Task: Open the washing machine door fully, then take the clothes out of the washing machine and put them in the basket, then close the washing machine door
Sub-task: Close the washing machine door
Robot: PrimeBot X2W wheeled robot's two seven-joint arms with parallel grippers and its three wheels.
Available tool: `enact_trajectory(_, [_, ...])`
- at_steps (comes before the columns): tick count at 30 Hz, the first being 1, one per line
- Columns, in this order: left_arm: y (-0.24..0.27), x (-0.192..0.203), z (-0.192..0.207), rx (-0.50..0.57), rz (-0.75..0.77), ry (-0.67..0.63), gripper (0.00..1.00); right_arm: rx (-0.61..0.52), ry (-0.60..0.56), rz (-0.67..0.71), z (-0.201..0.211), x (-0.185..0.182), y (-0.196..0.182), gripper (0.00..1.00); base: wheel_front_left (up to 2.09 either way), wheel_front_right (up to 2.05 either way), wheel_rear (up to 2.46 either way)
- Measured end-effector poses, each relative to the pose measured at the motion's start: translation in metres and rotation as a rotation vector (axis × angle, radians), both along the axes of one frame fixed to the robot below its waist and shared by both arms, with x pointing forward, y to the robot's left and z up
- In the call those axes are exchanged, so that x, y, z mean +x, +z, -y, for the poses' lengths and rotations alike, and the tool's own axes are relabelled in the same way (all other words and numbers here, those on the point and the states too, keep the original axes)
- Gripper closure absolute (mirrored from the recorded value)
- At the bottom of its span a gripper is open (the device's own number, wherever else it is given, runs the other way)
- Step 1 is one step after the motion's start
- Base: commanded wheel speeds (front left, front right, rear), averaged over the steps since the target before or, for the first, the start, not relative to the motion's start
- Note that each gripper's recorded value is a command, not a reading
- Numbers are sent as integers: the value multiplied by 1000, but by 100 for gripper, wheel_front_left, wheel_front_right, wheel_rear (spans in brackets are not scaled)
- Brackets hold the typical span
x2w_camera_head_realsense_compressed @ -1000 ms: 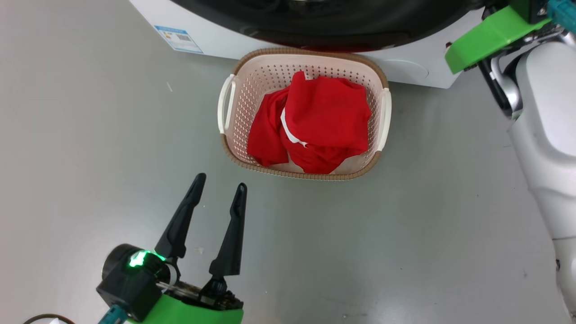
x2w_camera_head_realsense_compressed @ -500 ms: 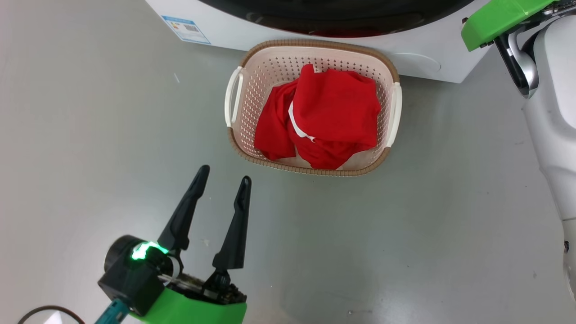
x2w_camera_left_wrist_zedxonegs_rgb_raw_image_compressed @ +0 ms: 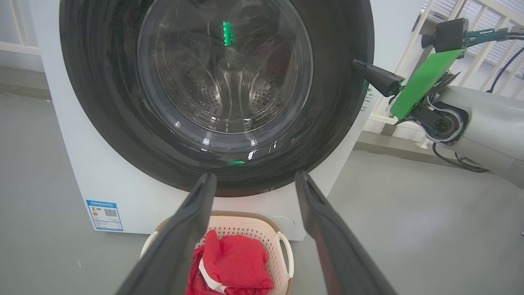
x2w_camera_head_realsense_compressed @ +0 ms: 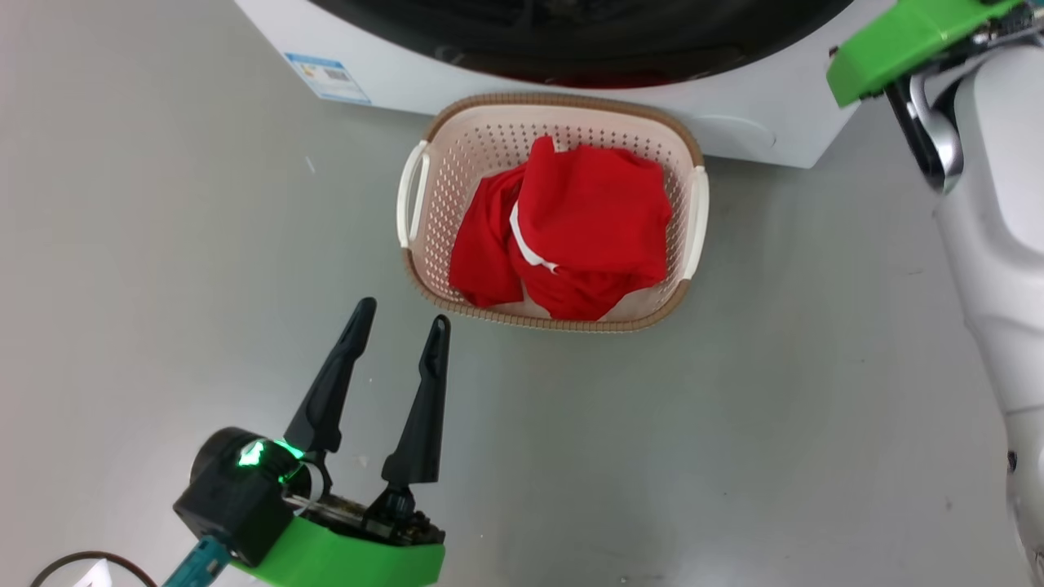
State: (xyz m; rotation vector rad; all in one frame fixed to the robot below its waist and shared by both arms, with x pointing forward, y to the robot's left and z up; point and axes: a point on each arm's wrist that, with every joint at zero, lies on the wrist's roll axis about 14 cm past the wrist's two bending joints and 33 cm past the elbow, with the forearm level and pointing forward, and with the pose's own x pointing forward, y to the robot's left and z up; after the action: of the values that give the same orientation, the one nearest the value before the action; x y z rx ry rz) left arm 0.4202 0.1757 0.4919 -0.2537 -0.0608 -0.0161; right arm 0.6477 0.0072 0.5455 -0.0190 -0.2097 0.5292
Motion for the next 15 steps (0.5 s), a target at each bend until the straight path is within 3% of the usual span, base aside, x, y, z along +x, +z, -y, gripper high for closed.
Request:
enact_trajectory(7, [11, -3, 4, -33, 26, -4, 0, -6, -20, -68, 15, -28, -20, 100, 0, 0, 0])
enact_trajectory(9, [14, -3, 5, -48, 35, -8, 0, 0, -17, -72, 15, -37, -20, 79, 0, 0, 0])
enact_trajectory(11, [18, -4, 8, -53, 45, -16, 0, 7, -12, -79, 15, -48, -21, 76, 0, 0, 0])
enact_trajectory(15, [26, -5, 14, -60, 69, -34, 0, 4, -22, -96, 24, -69, -28, 50, 0, 0, 0])
